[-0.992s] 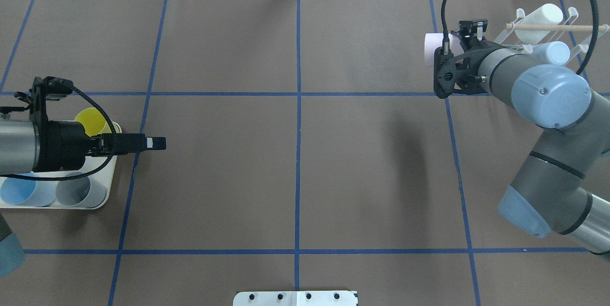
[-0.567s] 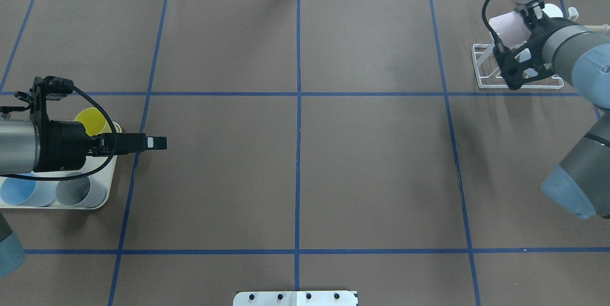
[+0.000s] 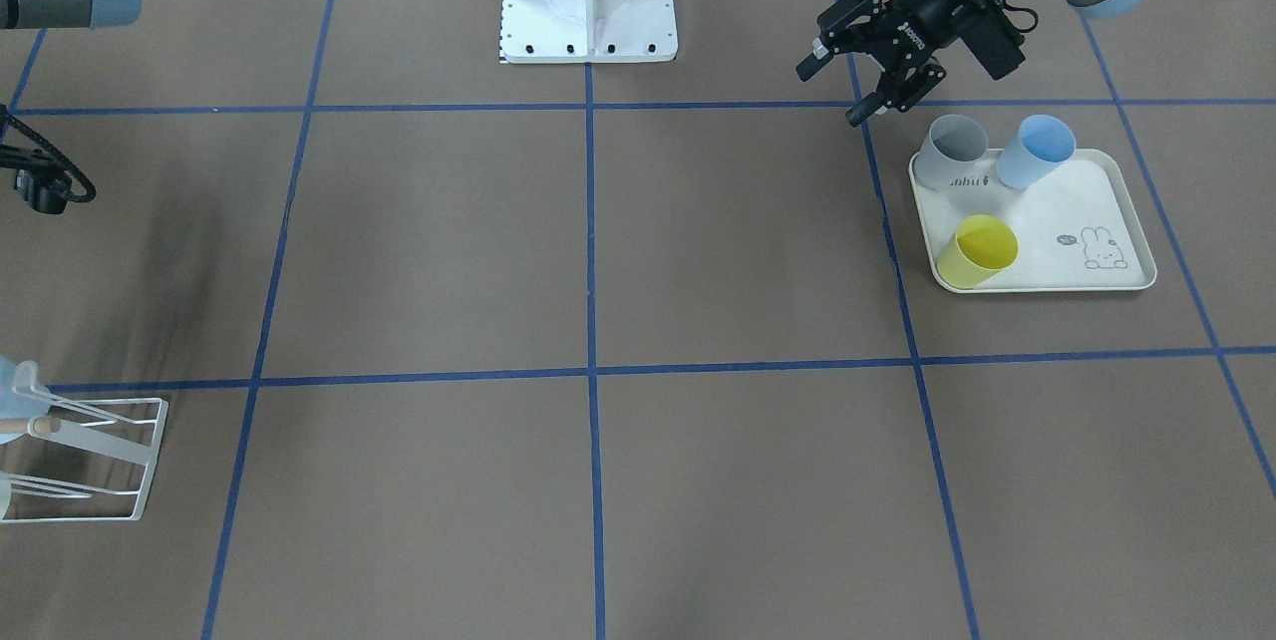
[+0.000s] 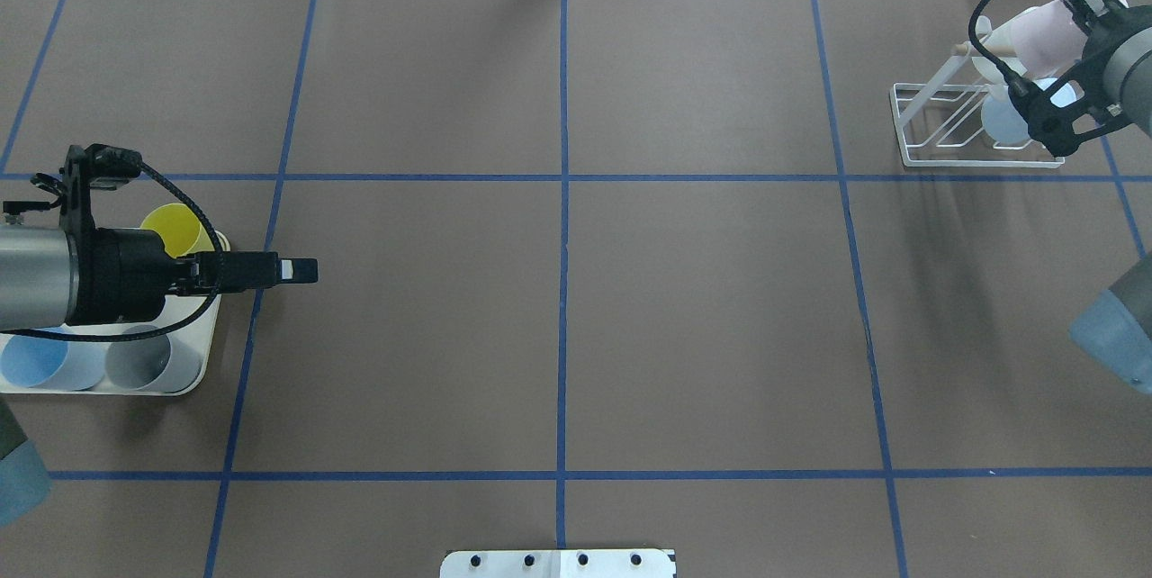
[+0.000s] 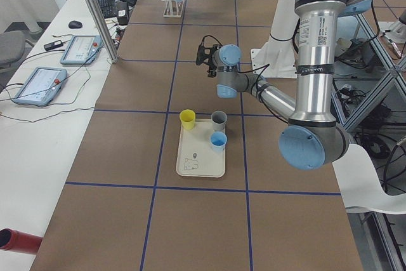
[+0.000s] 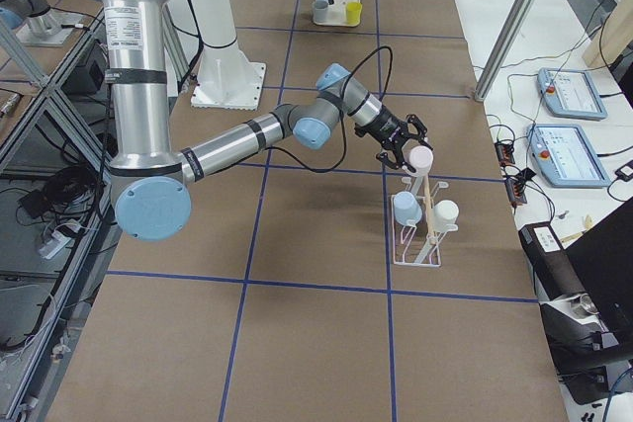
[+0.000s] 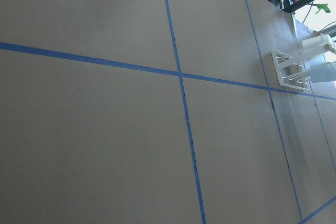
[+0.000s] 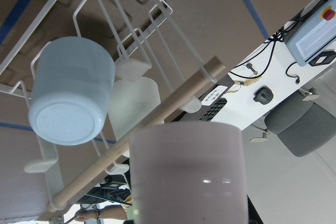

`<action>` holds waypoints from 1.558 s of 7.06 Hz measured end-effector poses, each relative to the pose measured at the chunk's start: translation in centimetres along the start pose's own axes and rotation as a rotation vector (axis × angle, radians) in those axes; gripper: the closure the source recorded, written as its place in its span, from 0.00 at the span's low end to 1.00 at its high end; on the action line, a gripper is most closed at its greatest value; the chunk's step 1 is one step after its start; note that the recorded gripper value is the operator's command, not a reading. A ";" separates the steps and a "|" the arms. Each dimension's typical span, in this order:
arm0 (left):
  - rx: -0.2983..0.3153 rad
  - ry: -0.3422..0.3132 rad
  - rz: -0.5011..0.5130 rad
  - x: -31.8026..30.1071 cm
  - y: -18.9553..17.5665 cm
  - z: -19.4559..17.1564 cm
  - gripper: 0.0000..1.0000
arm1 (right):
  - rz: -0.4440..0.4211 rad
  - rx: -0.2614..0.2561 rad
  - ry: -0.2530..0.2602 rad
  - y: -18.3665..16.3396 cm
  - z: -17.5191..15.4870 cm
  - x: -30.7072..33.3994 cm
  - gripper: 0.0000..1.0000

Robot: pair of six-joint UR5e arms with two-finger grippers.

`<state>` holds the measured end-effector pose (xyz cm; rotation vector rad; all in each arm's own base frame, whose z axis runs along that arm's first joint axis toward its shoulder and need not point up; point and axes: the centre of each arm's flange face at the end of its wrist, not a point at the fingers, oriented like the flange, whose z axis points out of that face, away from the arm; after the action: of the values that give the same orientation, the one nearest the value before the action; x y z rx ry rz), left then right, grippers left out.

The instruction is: Transfer IKEA cup to right arm and place on rack

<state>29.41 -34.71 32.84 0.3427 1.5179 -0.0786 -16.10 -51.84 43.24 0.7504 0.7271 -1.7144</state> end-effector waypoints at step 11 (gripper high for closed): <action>-0.004 0.002 -0.001 0.1 0.1 0.1 0.00 | 0.019 0.015 -0.020 -4.5 0.8 -1.2 1.00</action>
<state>29.54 -34.62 32.80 0.3389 1.5196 -0.0764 -20.26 -50.71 45.10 0.7469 0.6920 -1.7096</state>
